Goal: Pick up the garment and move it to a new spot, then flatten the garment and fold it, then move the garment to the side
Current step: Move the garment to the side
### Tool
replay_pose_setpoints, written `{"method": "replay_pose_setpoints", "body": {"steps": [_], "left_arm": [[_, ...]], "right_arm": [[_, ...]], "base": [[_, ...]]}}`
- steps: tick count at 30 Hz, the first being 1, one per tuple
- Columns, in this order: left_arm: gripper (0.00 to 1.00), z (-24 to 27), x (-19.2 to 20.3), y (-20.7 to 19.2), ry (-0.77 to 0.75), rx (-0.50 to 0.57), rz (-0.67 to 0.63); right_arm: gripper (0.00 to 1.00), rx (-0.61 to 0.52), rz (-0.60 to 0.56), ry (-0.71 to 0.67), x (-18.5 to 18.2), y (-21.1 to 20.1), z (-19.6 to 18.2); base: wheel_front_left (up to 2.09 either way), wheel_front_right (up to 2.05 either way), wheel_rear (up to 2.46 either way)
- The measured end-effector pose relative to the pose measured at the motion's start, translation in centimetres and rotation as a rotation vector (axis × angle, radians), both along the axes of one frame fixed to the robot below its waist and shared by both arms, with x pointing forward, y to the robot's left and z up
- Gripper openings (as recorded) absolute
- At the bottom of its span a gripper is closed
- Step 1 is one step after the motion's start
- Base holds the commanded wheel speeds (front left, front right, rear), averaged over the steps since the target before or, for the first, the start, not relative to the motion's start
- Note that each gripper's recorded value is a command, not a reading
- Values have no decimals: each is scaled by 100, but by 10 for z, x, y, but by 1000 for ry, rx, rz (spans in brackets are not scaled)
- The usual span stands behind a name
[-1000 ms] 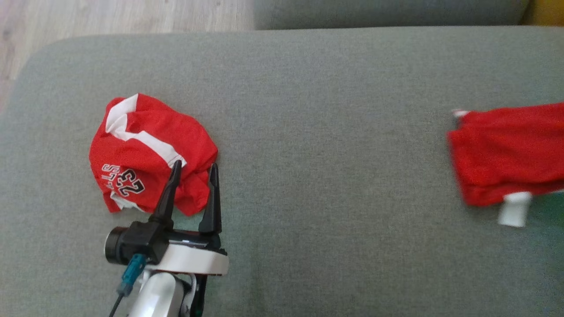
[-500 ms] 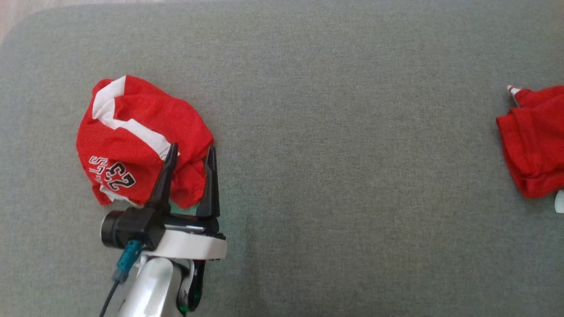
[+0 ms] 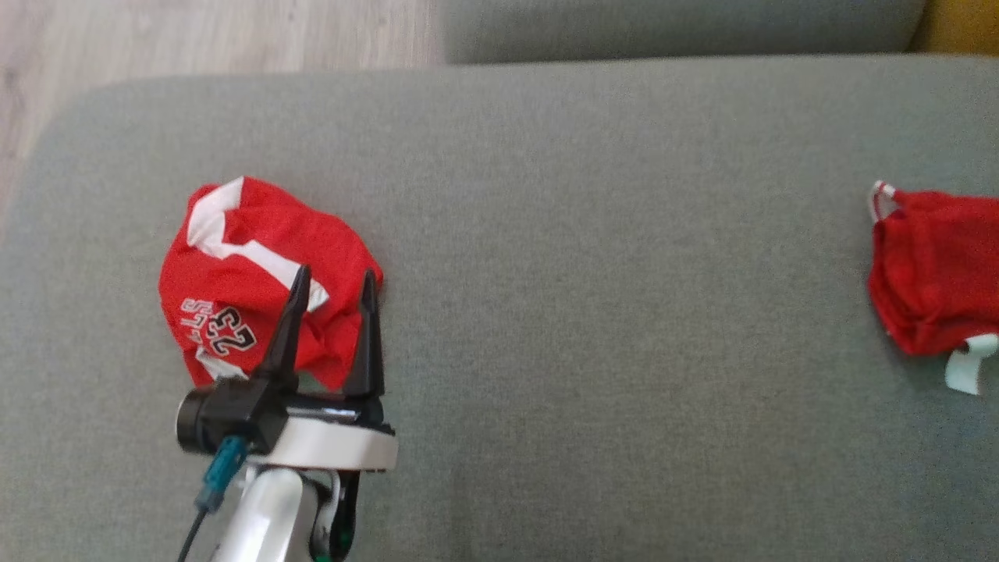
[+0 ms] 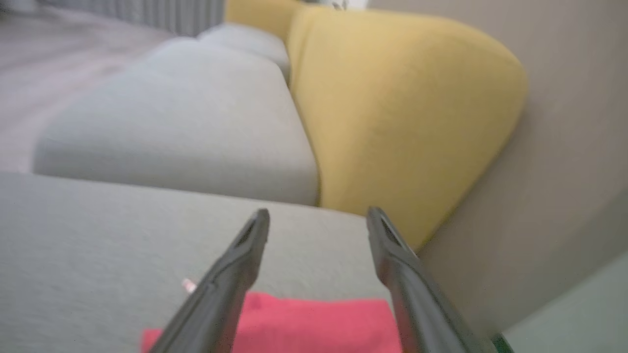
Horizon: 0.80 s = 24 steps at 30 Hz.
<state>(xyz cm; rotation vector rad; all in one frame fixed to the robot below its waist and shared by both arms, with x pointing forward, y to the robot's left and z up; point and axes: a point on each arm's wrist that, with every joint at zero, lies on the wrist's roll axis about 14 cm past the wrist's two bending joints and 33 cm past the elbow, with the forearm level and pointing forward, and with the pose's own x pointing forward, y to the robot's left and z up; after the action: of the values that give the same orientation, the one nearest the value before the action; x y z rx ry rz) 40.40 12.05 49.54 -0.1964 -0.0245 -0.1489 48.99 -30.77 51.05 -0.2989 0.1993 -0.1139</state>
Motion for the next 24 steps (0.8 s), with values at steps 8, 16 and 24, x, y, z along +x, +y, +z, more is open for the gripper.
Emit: {"method": "replay_pose_setpoints", "body": {"steps": [8, 16, 24], "left_arm": [[100, 16, -27, 6, -40, -11, 22], [100, 16, -49, 14, -45, -14, 47], [100, 8, -64, 19, -30, 22, 59]], "right_arm": [[100, 253, 202, -279, -26, 108, 62], [100, 447, 243, -336, -80, 147, 52], [100, 572, 220, -228, -134, 158, -15]], "base": [[0, 0, 0], [0, 0, 0], [0, 0, 0]]}}
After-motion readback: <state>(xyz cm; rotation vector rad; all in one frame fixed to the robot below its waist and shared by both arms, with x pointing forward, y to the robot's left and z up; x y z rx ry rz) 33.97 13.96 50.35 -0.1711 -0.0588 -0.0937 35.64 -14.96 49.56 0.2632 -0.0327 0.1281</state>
